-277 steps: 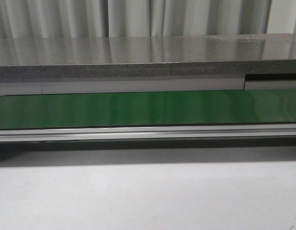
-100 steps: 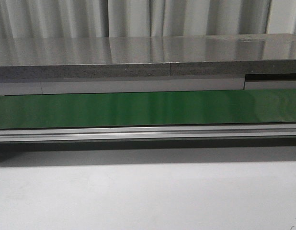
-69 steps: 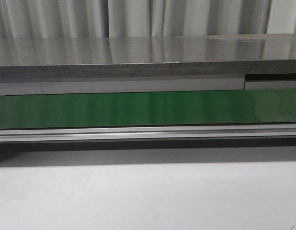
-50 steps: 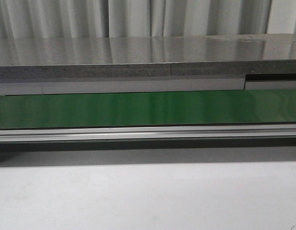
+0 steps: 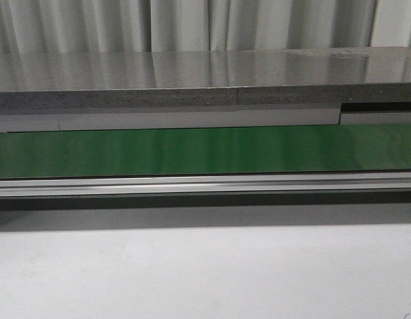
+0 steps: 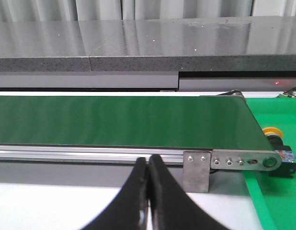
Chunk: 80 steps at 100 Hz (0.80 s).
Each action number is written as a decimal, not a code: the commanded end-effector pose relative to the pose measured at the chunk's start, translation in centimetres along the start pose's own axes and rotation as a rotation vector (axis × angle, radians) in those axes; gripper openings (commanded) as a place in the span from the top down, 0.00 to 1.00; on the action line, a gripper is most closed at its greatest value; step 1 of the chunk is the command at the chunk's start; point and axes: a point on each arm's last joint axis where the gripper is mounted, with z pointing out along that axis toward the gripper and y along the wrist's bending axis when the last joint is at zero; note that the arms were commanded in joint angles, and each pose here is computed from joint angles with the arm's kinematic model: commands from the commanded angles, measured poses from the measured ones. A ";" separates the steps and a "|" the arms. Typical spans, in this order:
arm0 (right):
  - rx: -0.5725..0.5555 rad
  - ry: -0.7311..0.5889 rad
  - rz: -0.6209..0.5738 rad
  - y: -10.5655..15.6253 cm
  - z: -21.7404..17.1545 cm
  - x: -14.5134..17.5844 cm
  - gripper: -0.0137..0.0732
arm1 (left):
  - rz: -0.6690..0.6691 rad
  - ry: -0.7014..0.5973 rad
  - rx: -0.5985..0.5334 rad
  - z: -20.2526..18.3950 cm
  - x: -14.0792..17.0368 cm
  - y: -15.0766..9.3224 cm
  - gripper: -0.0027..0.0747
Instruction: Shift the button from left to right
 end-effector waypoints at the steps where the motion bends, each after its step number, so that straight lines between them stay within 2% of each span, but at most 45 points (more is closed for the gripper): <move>1: 0.008 -0.124 -0.006 0.0 -0.3 -1.5 0.92 | -0.012 -0.120 0.018 -0.3 -0.9 -0.1 0.99; 19: 0.008 -0.124 -0.006 0.0 -0.3 -1.5 0.92 | -0.016 -0.120 0.015 -0.6 0.5 -0.1 0.99; 80: 0.008 -0.122 -0.006 0.0 -0.3 -1.4 0.92 | -0.016 -0.121 0.015 -0.6 0.5 -0.1 0.99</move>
